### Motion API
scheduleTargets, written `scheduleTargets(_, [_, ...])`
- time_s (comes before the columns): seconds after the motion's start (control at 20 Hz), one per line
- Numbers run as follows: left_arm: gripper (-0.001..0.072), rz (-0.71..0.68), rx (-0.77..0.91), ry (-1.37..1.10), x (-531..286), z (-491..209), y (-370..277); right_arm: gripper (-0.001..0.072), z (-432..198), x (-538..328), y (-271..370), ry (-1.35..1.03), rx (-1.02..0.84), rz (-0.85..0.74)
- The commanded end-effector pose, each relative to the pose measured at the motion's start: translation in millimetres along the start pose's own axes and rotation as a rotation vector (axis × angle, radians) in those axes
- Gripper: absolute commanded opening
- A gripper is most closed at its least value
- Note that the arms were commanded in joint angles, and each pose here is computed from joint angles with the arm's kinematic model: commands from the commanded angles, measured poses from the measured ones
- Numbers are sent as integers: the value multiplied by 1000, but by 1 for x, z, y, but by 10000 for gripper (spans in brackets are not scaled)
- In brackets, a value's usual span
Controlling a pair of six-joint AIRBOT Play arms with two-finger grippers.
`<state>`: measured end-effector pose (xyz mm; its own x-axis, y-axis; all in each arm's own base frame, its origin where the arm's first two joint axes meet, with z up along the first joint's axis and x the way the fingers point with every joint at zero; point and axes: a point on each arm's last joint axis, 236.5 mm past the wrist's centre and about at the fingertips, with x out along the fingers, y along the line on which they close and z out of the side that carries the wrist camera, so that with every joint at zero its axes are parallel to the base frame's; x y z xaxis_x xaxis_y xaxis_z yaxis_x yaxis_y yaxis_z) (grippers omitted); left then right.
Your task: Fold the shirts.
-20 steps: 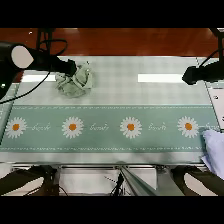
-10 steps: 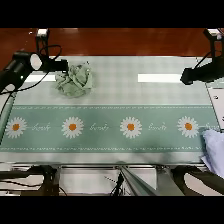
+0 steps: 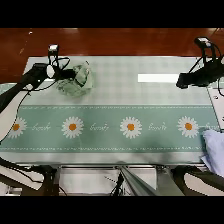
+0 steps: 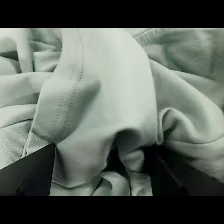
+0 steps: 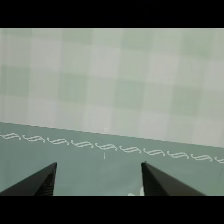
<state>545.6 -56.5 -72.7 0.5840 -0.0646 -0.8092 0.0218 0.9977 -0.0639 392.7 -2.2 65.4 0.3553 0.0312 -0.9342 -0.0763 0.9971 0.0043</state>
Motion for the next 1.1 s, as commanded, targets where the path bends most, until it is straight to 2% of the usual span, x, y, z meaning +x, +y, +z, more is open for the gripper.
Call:
scheduleTargets(0.0, [277, -30, -60, 51, 14, -17, -7, 606, -1, 1, 1, 7, 0, 2])
scheduleTargets(0.05, [93, -31, -60, 46, 12, -15, -7, 606, -2, 1, 1, 11, 0, 3])
scheduleTargets(0.1, [26, -31, -60, 33, 7, -10, -6, 606, -3, 1, 1, 17, 0, 3])
scheduleTargets(0.35, [25, -61, -54, -158, -83, 82, -16, 606, -5, 1, 1, 24, -6, 1])
scheduleTargets(0.5, [25, -130, -35, -361, -204, 152, -45, 606, -10, -4, 1, 37, -9, 2])
scheduleTargets(0.65, [26, -270, -13, -606, -346, 189, -91, 606, -15, -23, 1, 22, -34, -7])
scheduleTargets(0.85, [26, -463, 72, -824, -504, 167, -149, 606, -19, -72, -16, -71, -50, -96])
scheduleTargets(1.05, [26, -655, 149, -891, -585, 126, -193, 606, -24, -125, -32, -191, -56, -196])
